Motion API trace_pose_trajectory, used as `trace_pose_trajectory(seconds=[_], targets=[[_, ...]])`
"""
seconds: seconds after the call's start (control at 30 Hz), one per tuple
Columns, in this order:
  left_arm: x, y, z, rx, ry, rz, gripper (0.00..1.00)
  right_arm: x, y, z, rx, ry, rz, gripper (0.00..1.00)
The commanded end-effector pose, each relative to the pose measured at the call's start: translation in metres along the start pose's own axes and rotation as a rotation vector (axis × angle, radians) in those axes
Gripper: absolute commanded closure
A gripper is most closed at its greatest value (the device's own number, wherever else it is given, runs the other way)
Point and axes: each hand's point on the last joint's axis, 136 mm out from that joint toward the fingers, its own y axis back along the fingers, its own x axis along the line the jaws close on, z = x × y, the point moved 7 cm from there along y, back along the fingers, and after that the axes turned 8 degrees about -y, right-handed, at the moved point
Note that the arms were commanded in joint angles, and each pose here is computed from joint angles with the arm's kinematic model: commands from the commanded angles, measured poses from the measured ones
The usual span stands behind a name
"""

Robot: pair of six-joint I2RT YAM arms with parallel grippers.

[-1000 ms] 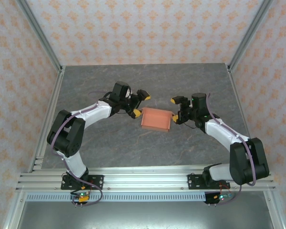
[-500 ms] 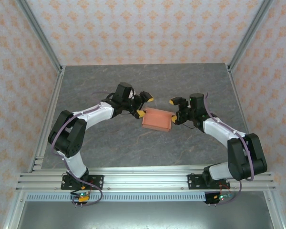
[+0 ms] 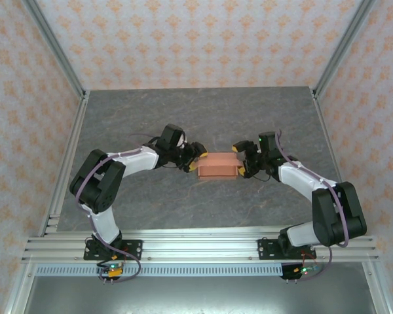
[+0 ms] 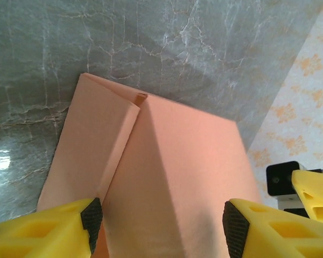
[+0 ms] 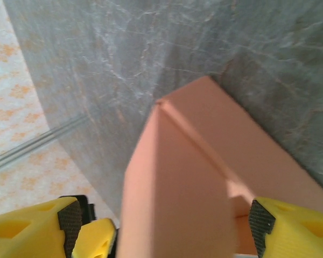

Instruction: Fold the paper box

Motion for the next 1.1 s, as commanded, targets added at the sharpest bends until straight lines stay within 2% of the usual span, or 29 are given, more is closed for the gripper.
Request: trace_pose_trajectory(seconds=[0.0, 0.2, 0.37, 0.53, 0.77, 0.87, 1.07], targets=[[0.008, 0.01, -0.005, -0.014, -0.104, 0.089, 0.34, 0.004, 0.019, -0.001, -0.066, 0.104, -0.042, 0.16], [0.013, 0.015, -0.006, -0.028, -0.202, 0.146, 0.35, 0.024, 0.06, -0.003, -0.19, 0.404, -0.138, 0.14], [0.021, 0.013, -0.004, -0.031, -0.244, 0.201, 0.35, 0.03, 0.064, -0.011, -0.123, 0.627, -0.205, 0.15], [0.029, 0.004, -0.004, -0.011, -0.236, 0.188, 0.36, 0.021, 0.036, -0.018, -0.011, 0.695, -0.275, 0.16], [0.044, 0.012, -0.005, -0.04, -0.309, 0.312, 0.36, -0.013, -0.013, -0.013, 0.072, 0.764, -0.491, 0.17], [0.049, 0.018, -0.007, -0.06, -0.333, 0.34, 0.37, -0.02, -0.019, -0.006, 0.055, 0.791, -0.582, 0.19], [0.053, 0.027, -0.009, -0.068, -0.381, 0.377, 0.37, -0.018, -0.024, -0.002, 0.035, 0.808, -0.588, 0.2]])
